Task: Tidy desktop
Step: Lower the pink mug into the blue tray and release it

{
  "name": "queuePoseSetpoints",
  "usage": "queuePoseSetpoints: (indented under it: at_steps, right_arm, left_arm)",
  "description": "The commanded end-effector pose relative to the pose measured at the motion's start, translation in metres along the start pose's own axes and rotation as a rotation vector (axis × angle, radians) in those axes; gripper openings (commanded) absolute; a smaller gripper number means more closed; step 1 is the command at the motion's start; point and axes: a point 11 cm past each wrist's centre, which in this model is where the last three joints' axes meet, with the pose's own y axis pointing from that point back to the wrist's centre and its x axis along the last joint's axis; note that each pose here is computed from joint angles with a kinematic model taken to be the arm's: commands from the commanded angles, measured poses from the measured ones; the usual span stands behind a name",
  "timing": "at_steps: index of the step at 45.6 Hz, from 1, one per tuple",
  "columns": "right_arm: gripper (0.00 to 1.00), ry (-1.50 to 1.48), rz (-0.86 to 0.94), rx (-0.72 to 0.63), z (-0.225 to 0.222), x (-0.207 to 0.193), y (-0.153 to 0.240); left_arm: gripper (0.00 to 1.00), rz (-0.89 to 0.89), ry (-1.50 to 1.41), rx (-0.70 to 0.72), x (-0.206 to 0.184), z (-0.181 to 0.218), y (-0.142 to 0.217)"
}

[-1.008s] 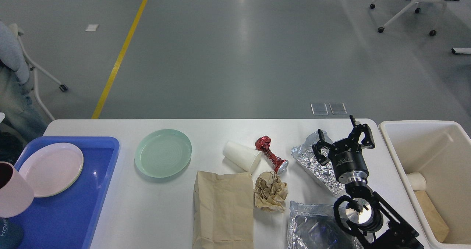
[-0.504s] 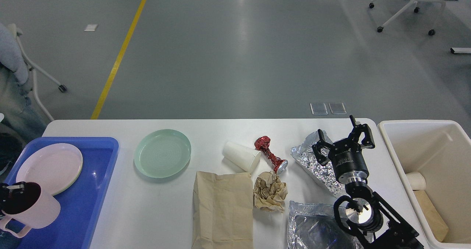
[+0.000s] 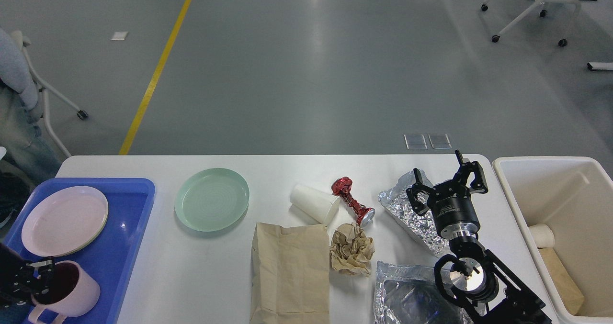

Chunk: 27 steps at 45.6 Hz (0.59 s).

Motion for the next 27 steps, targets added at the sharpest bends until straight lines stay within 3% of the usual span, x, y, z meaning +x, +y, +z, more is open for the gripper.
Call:
queuePoseSetpoints:
  at_steps: [1,4,11,27]
  right_arm:
    - [1.0,0.0,0.0,0.0,0.0,0.0,0.0]
    - [1.0,0.0,0.0,0.0,0.0,0.0,0.0]
    - [1.0,0.0,0.0,0.0,0.0,0.0,0.0]
    - [1.0,-0.001,0.0,0.0,0.001,0.0,0.0]
  left_arm:
    - [0.67,0.054,-0.021,-0.002,0.003,0.009,-0.009]
    - [0.78,0.054,-0.023,-0.005,0.002,0.009,-0.01]
    - [0.91,0.005,-0.013,-0.014,-0.01,0.005,-0.008]
    - [0.93,0.011,-0.036,0.04,-0.018,-0.007,0.087]
